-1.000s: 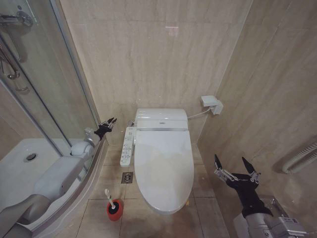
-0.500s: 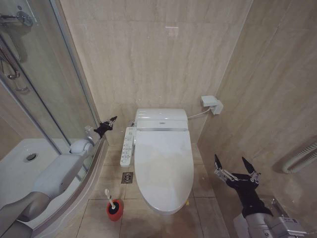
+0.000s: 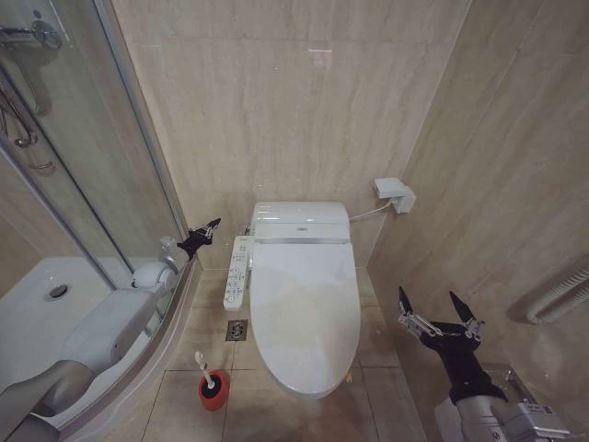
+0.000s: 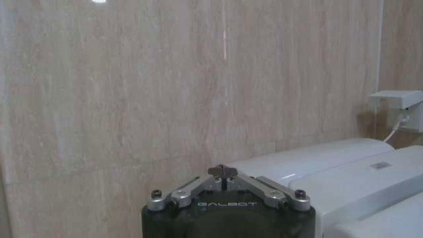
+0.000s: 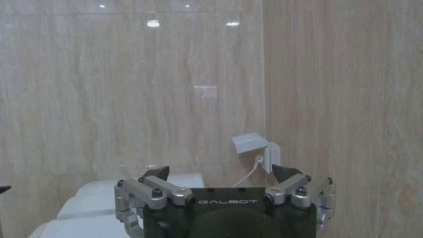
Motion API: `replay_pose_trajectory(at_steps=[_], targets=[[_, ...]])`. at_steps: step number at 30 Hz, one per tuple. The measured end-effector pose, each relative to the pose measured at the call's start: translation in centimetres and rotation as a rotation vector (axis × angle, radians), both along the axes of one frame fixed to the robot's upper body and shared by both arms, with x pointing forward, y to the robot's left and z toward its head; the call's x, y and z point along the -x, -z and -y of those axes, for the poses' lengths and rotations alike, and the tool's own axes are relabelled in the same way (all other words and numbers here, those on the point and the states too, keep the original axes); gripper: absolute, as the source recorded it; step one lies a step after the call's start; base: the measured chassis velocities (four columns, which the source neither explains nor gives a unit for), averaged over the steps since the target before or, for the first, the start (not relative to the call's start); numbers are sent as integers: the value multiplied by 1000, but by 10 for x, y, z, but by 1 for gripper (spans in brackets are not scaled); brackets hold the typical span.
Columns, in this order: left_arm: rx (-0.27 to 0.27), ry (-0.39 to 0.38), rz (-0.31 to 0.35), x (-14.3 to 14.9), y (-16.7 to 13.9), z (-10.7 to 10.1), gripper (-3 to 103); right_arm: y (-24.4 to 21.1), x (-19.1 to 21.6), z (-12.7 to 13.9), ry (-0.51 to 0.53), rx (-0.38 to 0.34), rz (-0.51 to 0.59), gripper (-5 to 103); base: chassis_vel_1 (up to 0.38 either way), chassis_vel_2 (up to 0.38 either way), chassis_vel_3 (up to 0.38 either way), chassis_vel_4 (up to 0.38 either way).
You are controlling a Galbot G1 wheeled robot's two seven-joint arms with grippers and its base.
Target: Open the toilet lid, clean the toilet bowl with a toilet brush, close the toilet lid, and flush.
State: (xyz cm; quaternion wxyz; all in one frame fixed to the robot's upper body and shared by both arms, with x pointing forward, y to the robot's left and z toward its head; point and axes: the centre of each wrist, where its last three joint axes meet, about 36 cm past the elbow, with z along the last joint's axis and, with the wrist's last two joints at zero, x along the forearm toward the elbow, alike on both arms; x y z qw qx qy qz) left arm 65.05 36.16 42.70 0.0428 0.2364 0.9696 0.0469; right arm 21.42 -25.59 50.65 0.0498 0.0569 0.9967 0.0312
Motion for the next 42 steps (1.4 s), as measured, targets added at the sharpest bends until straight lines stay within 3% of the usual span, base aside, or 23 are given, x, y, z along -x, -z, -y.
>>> replay_pose_trajectory(at_steps=[8,42], targets=[[12,7,6,-3,-1,8,0,0,0,0,0,0,0,100,0,0,0,0],[10,49,-7,4,7,0,0,0,0,0,0,0,0,100,-84,81,91,-86]])
